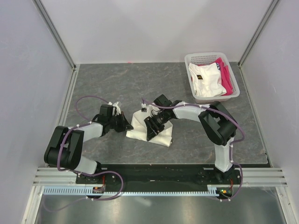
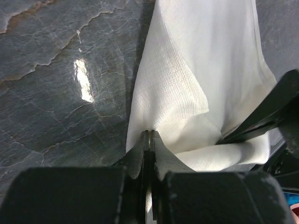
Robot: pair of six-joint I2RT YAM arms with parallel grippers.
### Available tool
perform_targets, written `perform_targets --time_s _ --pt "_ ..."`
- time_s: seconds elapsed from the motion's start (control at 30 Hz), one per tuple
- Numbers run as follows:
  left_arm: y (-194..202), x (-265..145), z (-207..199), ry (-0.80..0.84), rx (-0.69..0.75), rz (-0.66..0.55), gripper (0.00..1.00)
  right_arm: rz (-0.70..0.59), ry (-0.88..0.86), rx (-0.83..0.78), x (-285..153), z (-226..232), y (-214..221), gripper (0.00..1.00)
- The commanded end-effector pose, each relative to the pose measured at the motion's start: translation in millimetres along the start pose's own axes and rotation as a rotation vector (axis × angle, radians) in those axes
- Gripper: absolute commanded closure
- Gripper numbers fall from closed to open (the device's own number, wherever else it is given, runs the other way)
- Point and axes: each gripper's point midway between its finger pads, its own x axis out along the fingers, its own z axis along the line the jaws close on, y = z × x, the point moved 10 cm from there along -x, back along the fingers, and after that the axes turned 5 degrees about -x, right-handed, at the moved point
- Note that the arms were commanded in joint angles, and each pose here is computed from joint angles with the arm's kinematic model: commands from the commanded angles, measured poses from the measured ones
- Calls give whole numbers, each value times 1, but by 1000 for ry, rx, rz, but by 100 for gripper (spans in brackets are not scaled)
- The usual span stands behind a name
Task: Fold the napkin, place the utensils inside, and roll it up
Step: Roll the napkin with the utensil
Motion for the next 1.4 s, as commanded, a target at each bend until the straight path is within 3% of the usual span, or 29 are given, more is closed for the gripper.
perform_targets --time_s 0.0,0.2,0.27,0.4,0.57,1.1,1.37 --pt "0 1 1 -28 18 26 98 -138 246 -126 -40 19 -30 37" --pt "-1 2 1 -30 11 33 98 -245 514 -252 -76 55 -19 34" --pt "-1 2 2 -33 10 34 98 -217 647 -323 -74 69 -9 33" --pt "-2 3 1 -37 10 40 98 -126 740 -344 -64 87 23 33" --pt "-3 4 1 -32 8 46 98 -62 752 -284 -46 82 49 35" --pt "-5 4 -1 -31 12 46 98 135 738 -242 -20 56 63 38" --pt "-4 4 0 -36 9 56 98 180 539 -155 -20 54 56 57"
